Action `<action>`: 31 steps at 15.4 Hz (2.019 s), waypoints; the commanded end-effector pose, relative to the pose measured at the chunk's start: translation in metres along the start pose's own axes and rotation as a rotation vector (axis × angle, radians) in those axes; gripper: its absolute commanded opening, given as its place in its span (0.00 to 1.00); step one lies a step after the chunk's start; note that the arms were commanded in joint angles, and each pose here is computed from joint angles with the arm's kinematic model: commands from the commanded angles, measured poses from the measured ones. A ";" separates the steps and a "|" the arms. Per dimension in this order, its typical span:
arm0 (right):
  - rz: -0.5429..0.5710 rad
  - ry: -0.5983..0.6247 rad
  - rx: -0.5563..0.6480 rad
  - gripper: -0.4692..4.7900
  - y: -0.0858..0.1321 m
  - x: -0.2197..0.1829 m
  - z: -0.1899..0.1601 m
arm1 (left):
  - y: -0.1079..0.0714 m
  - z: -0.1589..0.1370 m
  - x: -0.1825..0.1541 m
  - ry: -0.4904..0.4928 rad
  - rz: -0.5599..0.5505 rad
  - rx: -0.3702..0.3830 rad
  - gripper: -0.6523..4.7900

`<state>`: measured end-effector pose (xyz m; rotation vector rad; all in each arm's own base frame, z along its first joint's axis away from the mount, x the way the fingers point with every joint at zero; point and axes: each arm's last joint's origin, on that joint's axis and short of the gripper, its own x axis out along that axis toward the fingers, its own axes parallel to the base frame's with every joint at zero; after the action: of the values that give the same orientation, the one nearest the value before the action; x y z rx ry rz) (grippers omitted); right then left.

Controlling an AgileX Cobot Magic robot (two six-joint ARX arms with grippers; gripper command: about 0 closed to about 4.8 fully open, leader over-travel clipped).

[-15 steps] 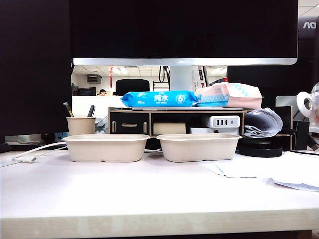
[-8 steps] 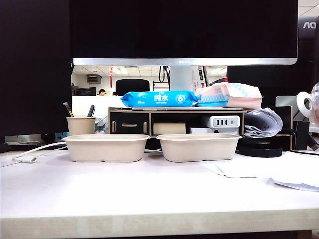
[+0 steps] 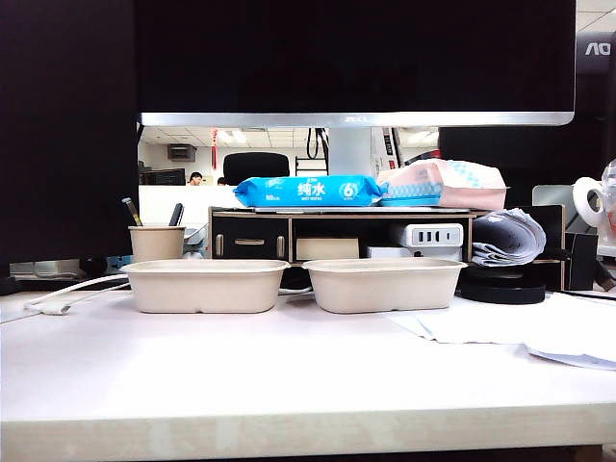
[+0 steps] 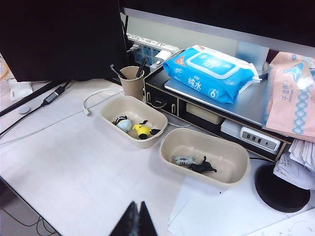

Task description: Put the dolls with similar sizes into the same paper box, while dolls with different sizes go into separate paper boxes.

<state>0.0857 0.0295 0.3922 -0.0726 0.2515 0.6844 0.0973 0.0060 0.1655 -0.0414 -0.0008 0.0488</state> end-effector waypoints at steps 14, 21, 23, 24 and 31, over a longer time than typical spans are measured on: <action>-0.360 -0.262 -0.096 0.08 0.001 -0.015 -0.044 | 0.000 0.001 0.000 -0.006 -0.004 0.004 0.11; -0.523 -0.228 0.070 0.08 -0.025 0.035 -0.181 | 0.000 0.001 0.000 -0.006 -0.004 0.004 0.11; -0.521 -0.250 0.081 0.08 -0.029 0.046 -0.205 | 0.000 0.001 0.000 -0.006 -0.004 0.004 0.11; -0.517 -0.270 0.087 0.08 -0.030 0.050 -0.212 | 0.000 0.001 0.000 -0.006 -0.004 0.004 0.11; -0.628 -0.305 0.105 0.08 -0.032 0.049 -0.218 | 0.000 0.001 0.000 -0.006 -0.004 0.004 0.11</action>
<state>0.0980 0.0023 0.1685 0.0521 -0.0182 0.0558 0.0973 0.0060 0.1654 -0.0411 0.0003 0.0488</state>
